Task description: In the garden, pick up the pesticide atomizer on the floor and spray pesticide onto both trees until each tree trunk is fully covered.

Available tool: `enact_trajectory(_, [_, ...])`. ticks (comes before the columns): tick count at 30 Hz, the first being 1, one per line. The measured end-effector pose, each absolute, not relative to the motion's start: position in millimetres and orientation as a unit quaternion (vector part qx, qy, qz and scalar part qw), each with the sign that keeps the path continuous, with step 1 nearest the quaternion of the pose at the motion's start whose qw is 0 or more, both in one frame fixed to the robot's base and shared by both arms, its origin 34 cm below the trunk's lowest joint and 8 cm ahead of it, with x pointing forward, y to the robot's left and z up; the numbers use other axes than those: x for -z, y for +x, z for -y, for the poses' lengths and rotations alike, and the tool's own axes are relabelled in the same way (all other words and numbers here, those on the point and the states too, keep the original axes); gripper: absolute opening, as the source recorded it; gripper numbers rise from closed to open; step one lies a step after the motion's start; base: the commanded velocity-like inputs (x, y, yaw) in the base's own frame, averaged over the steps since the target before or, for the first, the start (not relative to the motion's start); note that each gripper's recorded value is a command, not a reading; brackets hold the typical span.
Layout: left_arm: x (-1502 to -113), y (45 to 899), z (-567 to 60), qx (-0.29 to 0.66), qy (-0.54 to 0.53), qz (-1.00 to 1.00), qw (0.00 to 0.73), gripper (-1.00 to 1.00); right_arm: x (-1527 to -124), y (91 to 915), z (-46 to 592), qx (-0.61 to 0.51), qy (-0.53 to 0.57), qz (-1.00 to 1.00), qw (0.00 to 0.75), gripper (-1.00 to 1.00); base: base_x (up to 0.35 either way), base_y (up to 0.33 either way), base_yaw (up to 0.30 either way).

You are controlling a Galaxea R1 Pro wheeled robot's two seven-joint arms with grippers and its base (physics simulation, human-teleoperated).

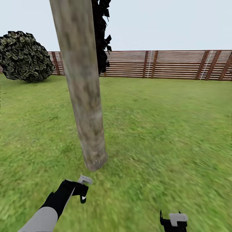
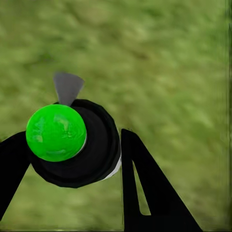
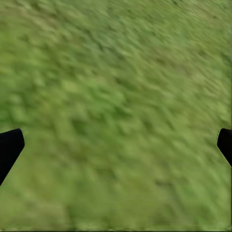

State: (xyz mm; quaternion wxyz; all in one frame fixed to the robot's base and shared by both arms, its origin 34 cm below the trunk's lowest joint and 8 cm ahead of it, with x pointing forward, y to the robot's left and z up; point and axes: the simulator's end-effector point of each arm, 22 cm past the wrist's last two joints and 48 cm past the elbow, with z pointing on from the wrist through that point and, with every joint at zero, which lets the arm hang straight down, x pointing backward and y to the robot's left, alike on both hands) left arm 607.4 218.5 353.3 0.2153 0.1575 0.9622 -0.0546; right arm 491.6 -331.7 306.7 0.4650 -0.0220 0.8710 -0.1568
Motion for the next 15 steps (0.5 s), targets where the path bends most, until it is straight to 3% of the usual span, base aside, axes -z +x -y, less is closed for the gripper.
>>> enact_trajectory(3, [-357, 612, -214, 0.058, 0.157, -0.961, 0.220, -1.00, -307, 492, 330, 0.156, -0.022, -0.871, 0.465, 1.00, -0.213, 0.000, 0.000])
enact_trajectory(15, [-386, 640, -230, 0.038, 0.156, -0.951, 0.263, -1.00, -306, 491, 331, 0.156, -0.022, -0.871, 0.464, 1.00, -0.027, 0.000, 0.000])
